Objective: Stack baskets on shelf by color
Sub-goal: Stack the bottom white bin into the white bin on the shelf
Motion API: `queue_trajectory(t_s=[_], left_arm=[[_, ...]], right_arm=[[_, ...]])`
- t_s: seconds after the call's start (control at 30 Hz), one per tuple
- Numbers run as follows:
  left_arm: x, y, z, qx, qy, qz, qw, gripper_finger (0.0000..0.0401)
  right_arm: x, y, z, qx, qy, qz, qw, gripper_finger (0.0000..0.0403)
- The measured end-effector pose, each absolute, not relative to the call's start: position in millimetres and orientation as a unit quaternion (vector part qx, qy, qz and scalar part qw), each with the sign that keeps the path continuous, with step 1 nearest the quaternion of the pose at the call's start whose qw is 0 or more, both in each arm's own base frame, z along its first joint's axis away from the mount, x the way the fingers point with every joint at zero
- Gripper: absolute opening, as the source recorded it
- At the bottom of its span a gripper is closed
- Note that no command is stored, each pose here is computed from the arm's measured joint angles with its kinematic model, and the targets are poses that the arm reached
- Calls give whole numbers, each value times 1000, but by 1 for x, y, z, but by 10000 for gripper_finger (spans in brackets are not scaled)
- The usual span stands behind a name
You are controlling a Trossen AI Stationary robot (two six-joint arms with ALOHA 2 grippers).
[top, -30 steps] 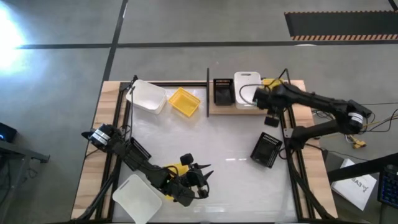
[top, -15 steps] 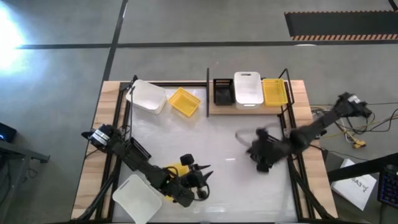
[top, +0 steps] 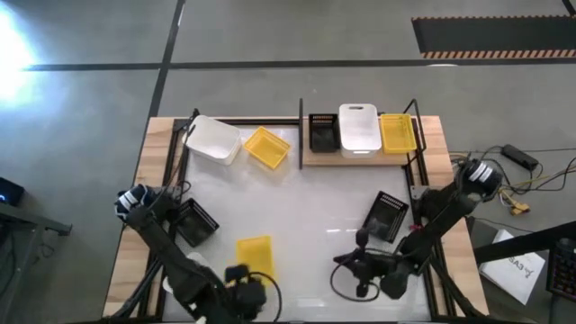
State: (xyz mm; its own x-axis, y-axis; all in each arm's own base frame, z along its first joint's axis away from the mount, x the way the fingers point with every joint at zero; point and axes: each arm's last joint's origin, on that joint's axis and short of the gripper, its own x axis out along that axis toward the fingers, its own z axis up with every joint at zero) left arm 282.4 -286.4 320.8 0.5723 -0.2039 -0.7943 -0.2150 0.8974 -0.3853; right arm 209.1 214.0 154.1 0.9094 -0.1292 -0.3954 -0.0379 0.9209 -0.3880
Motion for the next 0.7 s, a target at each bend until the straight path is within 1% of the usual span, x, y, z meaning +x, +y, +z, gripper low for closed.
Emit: queue_trajectory(t_s=[0.1,0.2,0.3,0.37,0.43,0.53,0.6,0.7], left_arm=[[274,-294,321,-320,518,-1,793,14],[265,-302,320,-401,550,26,732,3],[257,-306,311,-447,578,68,679,4],[253,-308,304,-468,614,83,630,11],[249,-310,299,-479,652,91,581,27],[242,-313,290,-487,681,115,534,63],[239,-313,285,-488,688,131,522,94],[234,-311,279,-475,695,161,515,145]], right_arm=[[215,221,145,-210,220,-24,952,9],[219,226,143,-212,221,-24,952,9],[219,226,141,-220,224,-23,949,9],[219,226,140,-222,225,-22,948,9],[219,226,141,-226,223,-21,948,9],[219,226,145,-225,220,-20,949,9],[219,226,147,-222,218,-20,950,9],[219,226,147,-222,218,-20,950,9]])
